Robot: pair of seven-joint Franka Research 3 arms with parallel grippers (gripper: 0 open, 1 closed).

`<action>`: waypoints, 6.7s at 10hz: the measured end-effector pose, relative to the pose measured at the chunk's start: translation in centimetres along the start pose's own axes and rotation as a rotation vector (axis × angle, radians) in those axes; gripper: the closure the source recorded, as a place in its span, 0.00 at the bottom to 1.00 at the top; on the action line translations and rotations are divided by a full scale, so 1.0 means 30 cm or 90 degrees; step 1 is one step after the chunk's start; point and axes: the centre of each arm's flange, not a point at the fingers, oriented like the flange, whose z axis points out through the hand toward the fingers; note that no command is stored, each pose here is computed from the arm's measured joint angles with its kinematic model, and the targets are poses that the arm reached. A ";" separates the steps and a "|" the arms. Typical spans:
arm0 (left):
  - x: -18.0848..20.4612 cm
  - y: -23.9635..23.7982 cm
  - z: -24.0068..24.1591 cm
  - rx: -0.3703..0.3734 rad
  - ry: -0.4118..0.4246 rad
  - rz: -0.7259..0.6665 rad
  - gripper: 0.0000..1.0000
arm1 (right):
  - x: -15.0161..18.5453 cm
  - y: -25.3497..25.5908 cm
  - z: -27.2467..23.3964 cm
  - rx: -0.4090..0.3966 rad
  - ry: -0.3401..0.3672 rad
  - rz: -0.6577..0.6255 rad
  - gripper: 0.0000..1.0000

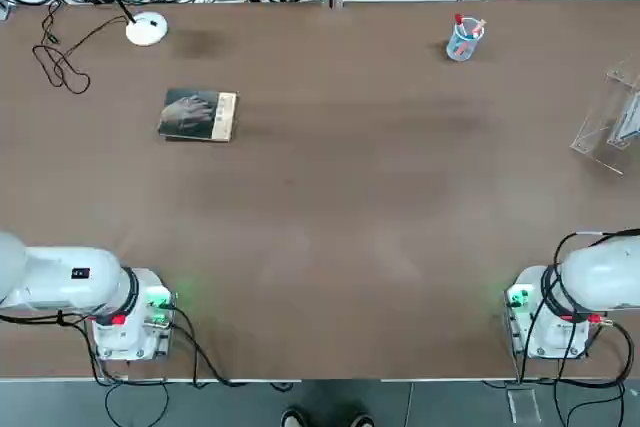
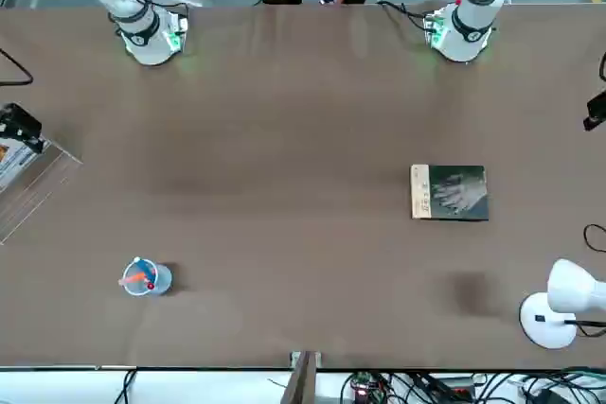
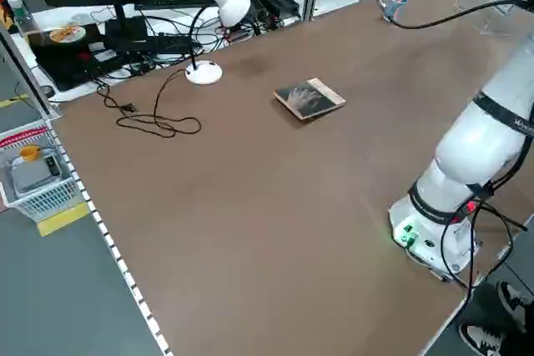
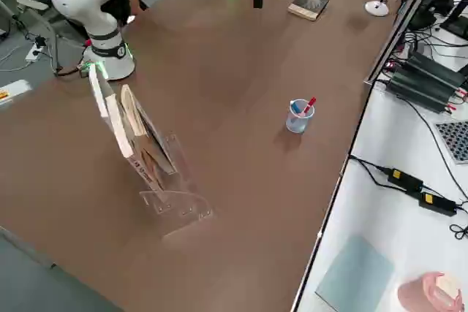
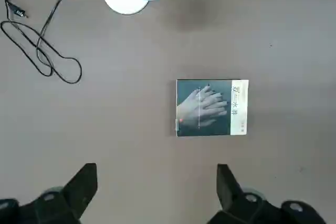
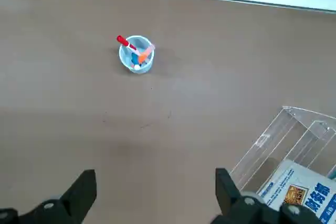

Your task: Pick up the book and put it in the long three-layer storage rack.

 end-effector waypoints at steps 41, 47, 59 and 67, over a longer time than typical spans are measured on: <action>0.011 -0.168 1.387 -0.372 -0.074 0.188 0.00 | -0.002 0.001 0.003 0.000 -0.004 0.000 0.00; -0.006 -0.228 1.433 -0.405 -0.047 0.180 0.00 | -0.003 0.001 0.003 0.000 -0.005 0.000 0.00; 0.009 -0.263 1.539 -0.448 -0.014 0.175 0.01 | -0.003 0.001 0.003 0.000 -0.005 0.000 0.00; -0.002 -0.247 1.605 -0.480 0.001 0.171 0.02 | -0.005 0.002 0.004 0.000 -0.008 0.000 0.00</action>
